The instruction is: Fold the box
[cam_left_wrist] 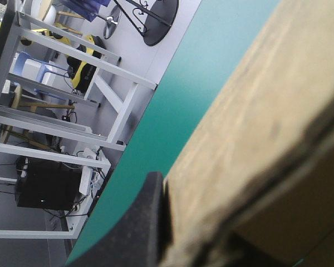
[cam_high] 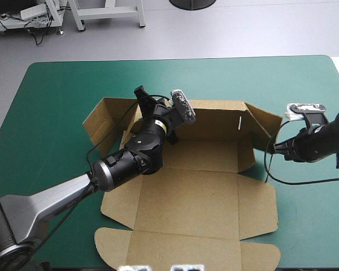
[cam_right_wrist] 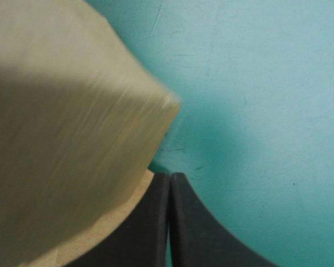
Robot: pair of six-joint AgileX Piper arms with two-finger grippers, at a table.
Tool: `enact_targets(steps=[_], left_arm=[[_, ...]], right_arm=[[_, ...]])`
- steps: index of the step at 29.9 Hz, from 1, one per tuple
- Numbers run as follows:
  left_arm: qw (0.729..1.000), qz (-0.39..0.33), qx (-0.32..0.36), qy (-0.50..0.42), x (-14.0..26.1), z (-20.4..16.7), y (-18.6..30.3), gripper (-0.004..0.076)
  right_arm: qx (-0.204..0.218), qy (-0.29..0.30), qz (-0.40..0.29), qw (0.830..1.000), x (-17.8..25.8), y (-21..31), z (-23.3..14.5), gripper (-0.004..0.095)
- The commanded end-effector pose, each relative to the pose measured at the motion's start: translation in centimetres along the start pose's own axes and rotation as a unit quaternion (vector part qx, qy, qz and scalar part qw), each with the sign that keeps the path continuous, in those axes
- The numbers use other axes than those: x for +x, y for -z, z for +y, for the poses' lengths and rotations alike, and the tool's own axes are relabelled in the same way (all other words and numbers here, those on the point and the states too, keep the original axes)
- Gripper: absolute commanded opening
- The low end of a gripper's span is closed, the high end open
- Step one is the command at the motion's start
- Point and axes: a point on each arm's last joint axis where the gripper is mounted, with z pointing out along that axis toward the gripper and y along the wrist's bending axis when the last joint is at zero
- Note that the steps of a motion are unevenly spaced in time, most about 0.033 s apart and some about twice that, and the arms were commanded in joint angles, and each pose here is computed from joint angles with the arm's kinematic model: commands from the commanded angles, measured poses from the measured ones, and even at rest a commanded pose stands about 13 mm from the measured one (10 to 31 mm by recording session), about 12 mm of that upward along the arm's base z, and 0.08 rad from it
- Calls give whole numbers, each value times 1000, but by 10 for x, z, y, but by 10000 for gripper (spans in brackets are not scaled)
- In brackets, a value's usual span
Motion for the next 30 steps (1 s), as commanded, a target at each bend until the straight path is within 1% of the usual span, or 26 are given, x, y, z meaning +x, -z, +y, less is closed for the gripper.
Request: enact_targets(steps=[1, 4, 6, 11, 18, 21, 23, 27, 30], left_arm=[[999, -30, -16, 36, -8, 20, 15, -10], [999, -37, -10, 30, -9, 19, 15, -10], [999, -37, -10, 28, -9, 19, 15, -10], [999, -36, -8, 10, -9, 18, 15, -10], [999, -36, -8, 8, -9, 18, 15, -10], [999, -36, -8, 8, -9, 18, 15, -10], [999, -36, -8, 8, -9, 18, 15, -10], [999, -35, -8, 8, -9, 18, 15, -10], [999, -35, -8, 8, -9, 18, 15, -10]], right_arm=[[-23, -7, -42, 999, -4, 13, 7, -18], [-29, -11, -68, 997, -9, 13, 8, -18], [-24, -11, -82, 996, -12, 14, 7, -18], [1, -7, -125, 992, -20, 18, 3, -18], [20, 14, -209, 978, -48, 61, 8, -18], [23, 19, -232, 972, -65, 74, 9, -18], [22, 21, -234, 972, -77, 77, 8, -18], [15, 18, -210, 978, -99, 63, 1, -18], [-6, 7, -197, 980, -111, 46, -2, -18]])
